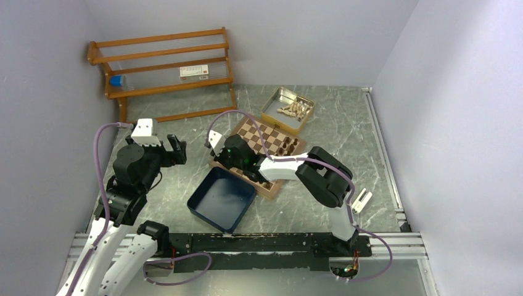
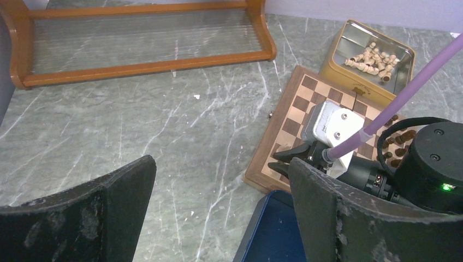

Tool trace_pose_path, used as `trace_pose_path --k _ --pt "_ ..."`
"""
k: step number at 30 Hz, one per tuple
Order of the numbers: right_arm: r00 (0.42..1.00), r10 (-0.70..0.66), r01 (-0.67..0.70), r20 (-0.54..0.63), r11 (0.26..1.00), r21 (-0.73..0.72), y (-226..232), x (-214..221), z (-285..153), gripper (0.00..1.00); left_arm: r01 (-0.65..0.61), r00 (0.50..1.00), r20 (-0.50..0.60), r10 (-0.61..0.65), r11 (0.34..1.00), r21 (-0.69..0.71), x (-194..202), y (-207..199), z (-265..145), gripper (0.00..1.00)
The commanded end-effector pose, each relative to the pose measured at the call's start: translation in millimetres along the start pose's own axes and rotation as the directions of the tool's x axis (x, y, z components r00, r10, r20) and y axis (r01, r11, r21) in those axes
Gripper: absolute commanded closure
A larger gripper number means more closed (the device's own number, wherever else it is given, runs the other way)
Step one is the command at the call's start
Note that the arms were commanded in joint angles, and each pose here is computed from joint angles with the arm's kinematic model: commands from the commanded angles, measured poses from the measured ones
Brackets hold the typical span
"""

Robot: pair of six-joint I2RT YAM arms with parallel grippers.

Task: Set up the chess pieces on the board
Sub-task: Place the chess piece on the chessboard.

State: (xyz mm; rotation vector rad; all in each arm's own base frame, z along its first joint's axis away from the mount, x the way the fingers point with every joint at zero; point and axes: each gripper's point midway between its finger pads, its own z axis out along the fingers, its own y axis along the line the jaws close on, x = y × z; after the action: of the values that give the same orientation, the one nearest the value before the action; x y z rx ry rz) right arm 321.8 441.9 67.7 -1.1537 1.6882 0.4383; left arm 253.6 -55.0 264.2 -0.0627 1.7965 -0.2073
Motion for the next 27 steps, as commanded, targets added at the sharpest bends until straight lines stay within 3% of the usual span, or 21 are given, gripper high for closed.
trace_pose_path --k 1,20,27 --pt "1.0 0.004 -0.004 0.027 1.0 0.017 -1.3 -7.6 7.8 0.89 0.005 1.0 0.029 -0.005 1.0 0.004 -10.3 -0.5 -3.1 0.04" --pt "1.0 0.02 -0.021 0.019 0.999 0.031 -5.0 -12.3 6.7 0.75 0.005 0.999 0.034 -0.005 1.0 -0.001 -10.9 0.7 -4.3 0.04" --pt "0.999 0.031 -0.031 0.026 0.999 0.009 -0.7 -15.3 5.8 0.78 0.005 1.0 0.03 -0.005 1.0 -0.002 -9.8 0.9 -3.9 0.04"
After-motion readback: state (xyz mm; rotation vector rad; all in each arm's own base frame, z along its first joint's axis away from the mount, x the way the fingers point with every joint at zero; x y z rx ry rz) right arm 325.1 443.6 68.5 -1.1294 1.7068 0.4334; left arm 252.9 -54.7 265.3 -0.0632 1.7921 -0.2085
